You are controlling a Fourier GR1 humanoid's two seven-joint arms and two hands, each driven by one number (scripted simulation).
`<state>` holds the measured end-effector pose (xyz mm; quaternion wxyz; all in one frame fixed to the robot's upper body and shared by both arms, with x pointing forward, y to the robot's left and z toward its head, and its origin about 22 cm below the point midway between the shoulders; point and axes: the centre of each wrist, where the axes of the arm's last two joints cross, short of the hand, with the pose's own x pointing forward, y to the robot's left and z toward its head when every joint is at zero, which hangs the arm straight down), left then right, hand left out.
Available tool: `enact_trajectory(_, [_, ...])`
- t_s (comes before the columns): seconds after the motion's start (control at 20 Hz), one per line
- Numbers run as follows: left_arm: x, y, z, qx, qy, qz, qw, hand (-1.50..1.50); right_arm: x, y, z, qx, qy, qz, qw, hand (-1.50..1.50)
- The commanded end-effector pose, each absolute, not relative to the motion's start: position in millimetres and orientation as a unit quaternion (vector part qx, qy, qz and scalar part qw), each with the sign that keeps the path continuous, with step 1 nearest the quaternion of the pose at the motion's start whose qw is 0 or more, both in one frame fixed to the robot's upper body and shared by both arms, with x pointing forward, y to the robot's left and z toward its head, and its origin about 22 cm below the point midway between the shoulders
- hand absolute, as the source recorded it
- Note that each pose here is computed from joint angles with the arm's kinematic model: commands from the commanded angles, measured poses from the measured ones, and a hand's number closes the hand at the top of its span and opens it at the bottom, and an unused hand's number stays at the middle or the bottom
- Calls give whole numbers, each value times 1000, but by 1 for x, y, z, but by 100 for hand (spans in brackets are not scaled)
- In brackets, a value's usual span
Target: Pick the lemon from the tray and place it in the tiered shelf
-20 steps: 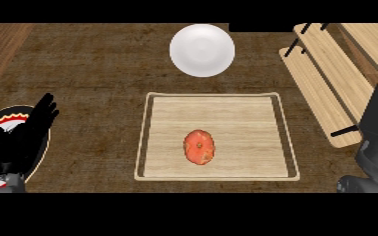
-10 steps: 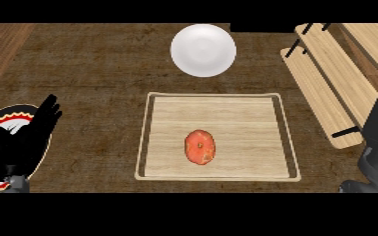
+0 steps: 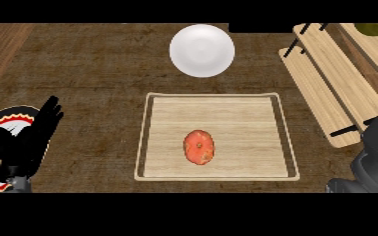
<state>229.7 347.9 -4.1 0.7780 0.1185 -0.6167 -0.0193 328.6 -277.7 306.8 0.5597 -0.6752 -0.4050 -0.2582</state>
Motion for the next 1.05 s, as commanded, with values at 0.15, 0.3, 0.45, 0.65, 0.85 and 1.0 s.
enact_trajectory(0.15, [238, 357, 7, 116, -610, -12, 784, 0, 259, -249, 350, -649, -456, -331, 510, -150])
enact_trajectory(0.3, [225, 361, -9, 125, -615, -18, 778, 0, 223, -237, 348, -652, -448, -356, 499, -150])
enact_trajectory(0.45, [225, 370, 2, 132, -607, -10, 784, 0, 184, -220, 356, -664, -423, -380, 487, -150])
enact_trajectory(0.65, [227, 357, -2, 134, -606, -1, 784, 0, 155, -206, 357, -662, -404, -370, 512, -150])
enact_trajectory(0.85, [213, 365, -10, 148, -593, -4, 792, 0, 130, -203, 352, -656, -406, -356, 527, -150])
enact_trajectory(1.0, [209, 368, -15, 149, -584, 7, 798, 0, 120, -199, 355, -658, -424, -342, 520, -150])
